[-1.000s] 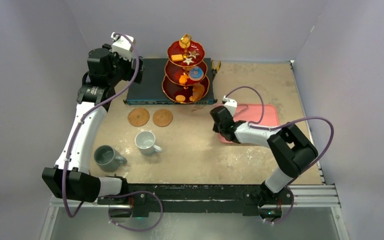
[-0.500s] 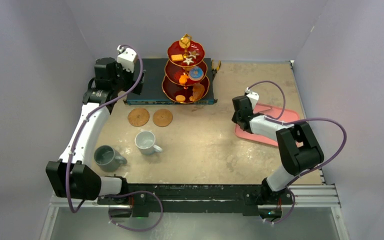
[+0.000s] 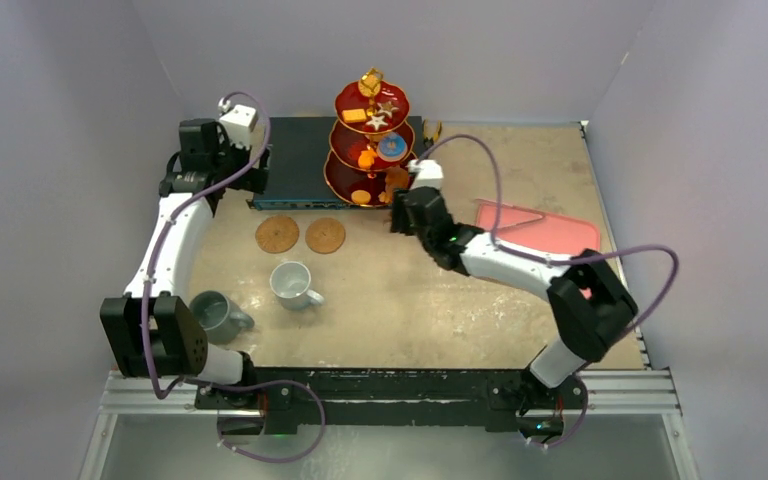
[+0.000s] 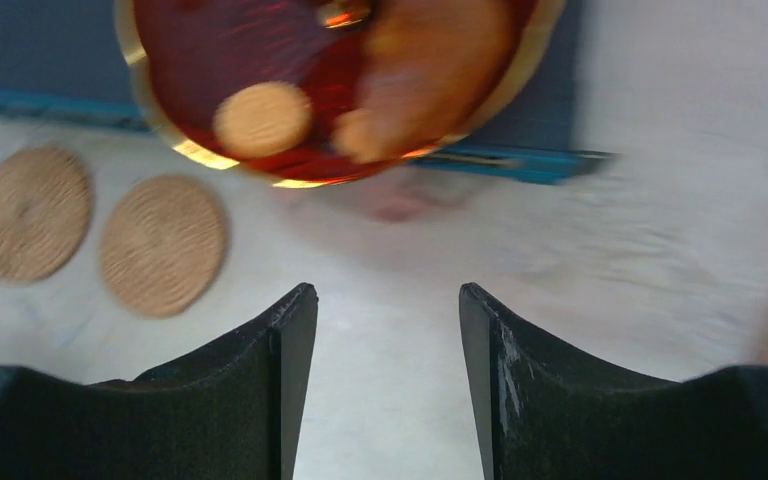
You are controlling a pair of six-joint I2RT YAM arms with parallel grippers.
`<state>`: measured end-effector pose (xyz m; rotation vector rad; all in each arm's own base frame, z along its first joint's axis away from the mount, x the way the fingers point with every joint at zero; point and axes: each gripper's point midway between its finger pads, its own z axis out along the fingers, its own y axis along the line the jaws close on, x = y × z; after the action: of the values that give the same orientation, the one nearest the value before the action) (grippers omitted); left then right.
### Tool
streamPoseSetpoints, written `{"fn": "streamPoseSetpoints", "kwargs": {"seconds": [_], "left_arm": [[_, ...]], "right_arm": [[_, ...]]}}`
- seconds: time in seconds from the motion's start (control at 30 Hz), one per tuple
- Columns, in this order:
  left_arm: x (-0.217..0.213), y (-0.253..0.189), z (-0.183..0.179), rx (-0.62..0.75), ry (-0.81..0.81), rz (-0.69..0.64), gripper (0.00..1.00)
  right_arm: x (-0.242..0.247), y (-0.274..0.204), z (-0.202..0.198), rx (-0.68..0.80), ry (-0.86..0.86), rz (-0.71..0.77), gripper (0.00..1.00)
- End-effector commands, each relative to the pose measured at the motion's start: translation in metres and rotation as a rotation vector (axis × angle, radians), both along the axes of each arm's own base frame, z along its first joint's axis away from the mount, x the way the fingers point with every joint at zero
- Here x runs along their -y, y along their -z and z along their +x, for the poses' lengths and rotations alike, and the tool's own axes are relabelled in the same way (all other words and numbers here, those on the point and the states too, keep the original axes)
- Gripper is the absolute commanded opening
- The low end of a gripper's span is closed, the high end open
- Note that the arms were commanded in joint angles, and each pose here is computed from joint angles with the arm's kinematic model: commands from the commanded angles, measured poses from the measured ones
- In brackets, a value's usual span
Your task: Serve the afternoon tea
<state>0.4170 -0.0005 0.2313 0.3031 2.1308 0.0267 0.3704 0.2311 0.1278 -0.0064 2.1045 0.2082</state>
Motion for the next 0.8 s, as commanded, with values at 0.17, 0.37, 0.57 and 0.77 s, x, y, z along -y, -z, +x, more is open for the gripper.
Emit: {"fn": "streamPoseSetpoints", "kwargs": {"seconds": [0.17,0.37,0.57,0.77], "left_arm": [[-0.046,0.027,-0.009,-0.087,-0.046,0.026,0.99],[-0.063,0.065,-0.017,-0.177,-0.043,0.063,0.99],[-0.066,0.096,-0.022,-0.234,-0.036,0.087,0.98],[-0.067,0.125,-0.030,-0.271,-0.017,0.111,0.99]], "right_arm": [[-0.188,-0.012,-0.013,0.149,-0.451,0.022,0.54],[-0.242,0.010,-0.003,0.143,-0.540,0.036,0.50],[-0.262,0.051,0.004,0.073,-0.573,0.004,0.47],[-0.243,0.087,-0.006,0.001,-0.537,-0.026,0.42]]}}
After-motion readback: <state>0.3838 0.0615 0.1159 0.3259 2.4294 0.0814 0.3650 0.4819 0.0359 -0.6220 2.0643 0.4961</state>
